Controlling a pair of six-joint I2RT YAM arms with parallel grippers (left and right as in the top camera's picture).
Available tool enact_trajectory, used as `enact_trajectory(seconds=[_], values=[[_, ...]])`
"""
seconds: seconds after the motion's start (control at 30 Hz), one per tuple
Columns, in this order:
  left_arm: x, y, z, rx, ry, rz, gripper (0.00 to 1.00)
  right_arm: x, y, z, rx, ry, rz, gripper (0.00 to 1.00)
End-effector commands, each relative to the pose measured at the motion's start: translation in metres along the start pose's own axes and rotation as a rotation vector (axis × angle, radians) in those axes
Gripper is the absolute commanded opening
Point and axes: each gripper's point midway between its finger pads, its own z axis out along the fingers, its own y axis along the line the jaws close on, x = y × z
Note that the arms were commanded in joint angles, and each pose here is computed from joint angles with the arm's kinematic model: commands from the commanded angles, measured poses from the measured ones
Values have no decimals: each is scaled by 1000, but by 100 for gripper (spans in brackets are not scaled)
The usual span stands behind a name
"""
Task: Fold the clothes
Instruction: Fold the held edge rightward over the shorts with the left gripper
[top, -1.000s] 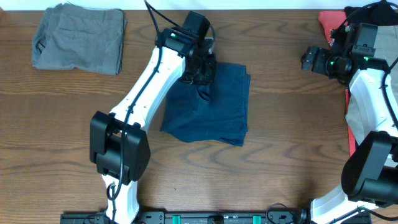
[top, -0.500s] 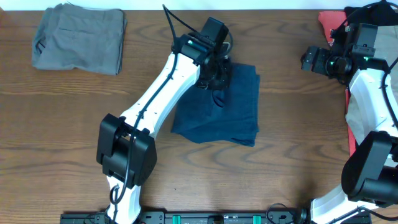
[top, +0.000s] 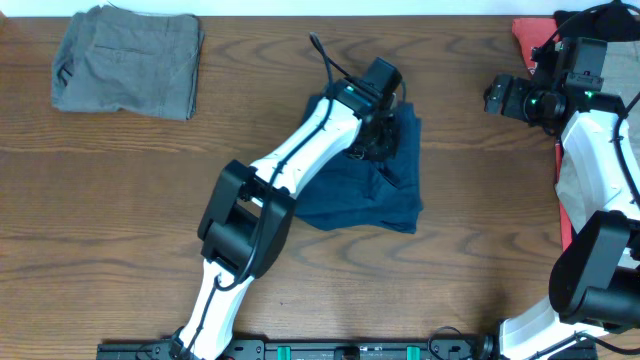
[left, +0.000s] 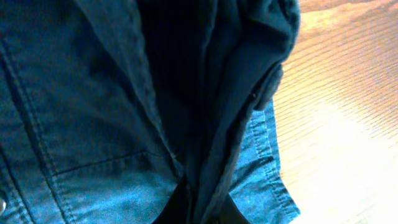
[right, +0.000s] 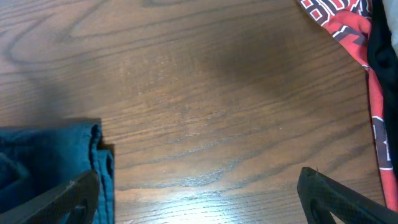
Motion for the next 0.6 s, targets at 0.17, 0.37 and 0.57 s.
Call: enact_trajectory(seconds=[0.17,0.37,0.57], values=[[6,-32,12,59,-7,52,9,-12,0,-12,0,-38,7,99],[6,-35,12,66,-9,57,49,-11,2,-12,-1,-37,5,99],[10,-46,4,143,20,55,58,-12,0,-12,1,-38,7,99]])
